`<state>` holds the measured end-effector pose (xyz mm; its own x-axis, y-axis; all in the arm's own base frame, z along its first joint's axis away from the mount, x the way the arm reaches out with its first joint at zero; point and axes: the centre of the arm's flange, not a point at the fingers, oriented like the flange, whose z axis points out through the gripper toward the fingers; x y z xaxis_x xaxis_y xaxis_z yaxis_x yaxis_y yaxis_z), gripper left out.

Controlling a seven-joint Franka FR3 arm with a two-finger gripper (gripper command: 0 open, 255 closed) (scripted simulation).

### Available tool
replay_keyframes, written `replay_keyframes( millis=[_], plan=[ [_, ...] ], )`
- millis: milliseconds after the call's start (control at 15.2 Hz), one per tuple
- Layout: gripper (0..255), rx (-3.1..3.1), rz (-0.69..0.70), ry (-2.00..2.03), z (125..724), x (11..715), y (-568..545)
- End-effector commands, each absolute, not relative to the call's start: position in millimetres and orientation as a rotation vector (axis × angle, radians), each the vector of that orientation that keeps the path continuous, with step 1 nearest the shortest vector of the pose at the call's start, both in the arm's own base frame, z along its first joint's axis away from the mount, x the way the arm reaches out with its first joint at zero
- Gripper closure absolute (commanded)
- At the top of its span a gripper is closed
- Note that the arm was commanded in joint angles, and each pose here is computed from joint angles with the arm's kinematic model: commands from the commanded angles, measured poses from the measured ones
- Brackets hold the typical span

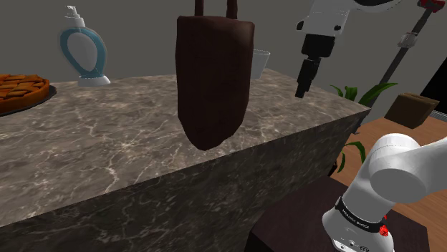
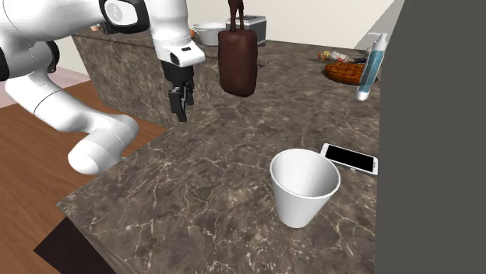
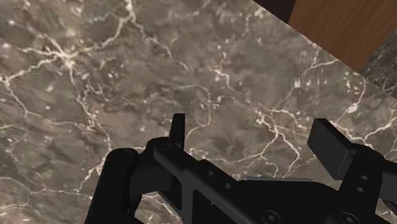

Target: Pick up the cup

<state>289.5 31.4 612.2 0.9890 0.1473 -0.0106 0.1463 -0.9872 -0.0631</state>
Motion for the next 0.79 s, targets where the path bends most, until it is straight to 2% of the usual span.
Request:
replay_keyframes(
  millis=[0, 726],
  plan=[
    [0, -3.071, 0.024, -0.227, 612, 289, 31],
    [0, -3.168, -0.031, -0.349, 626, 400, -36]
  ],
)
